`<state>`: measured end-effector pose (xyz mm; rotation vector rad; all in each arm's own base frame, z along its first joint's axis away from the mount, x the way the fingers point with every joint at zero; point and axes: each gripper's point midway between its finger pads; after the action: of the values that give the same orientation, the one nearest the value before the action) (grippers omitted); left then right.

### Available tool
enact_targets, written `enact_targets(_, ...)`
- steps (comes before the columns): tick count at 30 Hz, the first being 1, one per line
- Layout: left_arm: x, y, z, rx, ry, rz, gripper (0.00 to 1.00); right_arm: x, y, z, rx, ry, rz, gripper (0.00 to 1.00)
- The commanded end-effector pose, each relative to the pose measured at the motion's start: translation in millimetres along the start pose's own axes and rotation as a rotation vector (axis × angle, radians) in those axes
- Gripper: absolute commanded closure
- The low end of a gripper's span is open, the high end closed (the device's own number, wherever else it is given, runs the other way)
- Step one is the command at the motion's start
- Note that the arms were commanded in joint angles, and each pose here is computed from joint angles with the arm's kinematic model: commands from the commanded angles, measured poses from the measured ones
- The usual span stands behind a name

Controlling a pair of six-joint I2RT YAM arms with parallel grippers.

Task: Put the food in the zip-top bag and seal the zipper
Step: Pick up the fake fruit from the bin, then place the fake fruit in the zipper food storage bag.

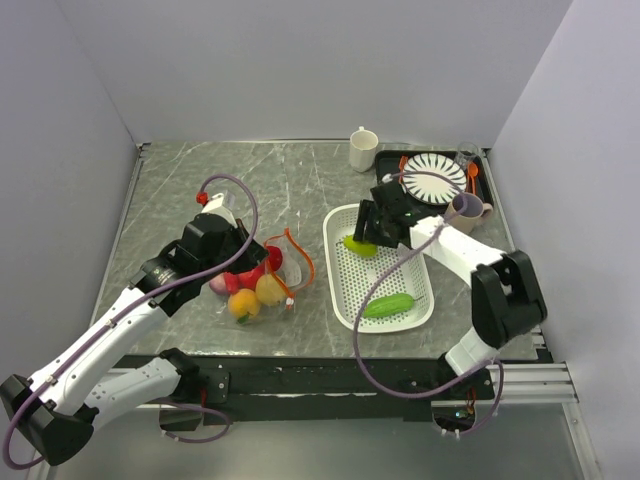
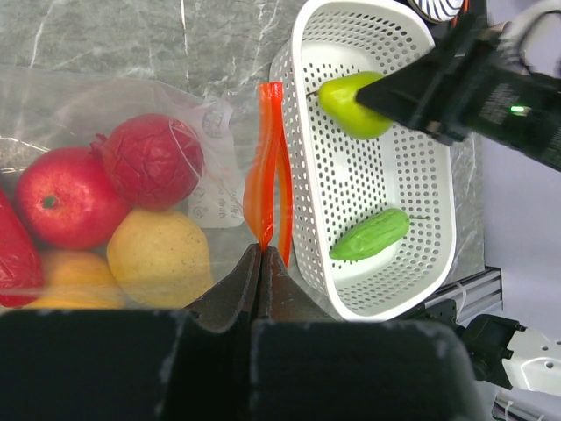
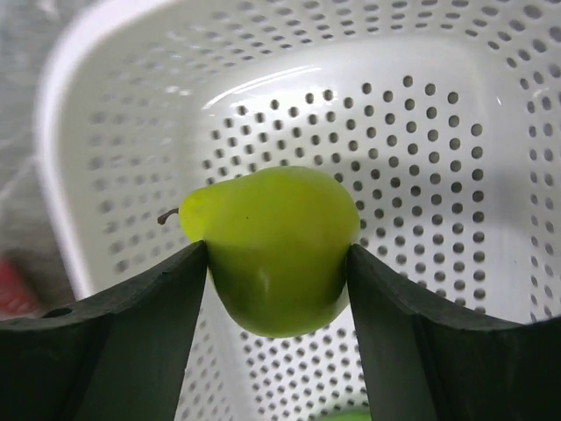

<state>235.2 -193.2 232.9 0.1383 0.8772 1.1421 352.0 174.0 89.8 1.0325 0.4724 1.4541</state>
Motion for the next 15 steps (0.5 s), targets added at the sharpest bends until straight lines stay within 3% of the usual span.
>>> enact_targets(1, -11.6, 2.0, 7.3, -0.025, -0.007, -0.051, 0.99, 14.9, 41.2, 24.0, -0.096, -0.018, 0.075, 0.65)
enact_targets(15, -17.0, -3.6, 7.8, -0.019, -0.003, -0.07, 0.99, 59.0, 111.7, 6.9, -0.113, 0.048, 0.279, 0.65)
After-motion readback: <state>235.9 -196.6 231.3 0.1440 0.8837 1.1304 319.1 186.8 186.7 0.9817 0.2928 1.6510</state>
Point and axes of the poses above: each gripper's point midway between its finger pads, its own y axis back along the fingers, its own x axis along the line the jaws close on, z = x × y, and after that the axes turned 4 degrees about -y, right-handed
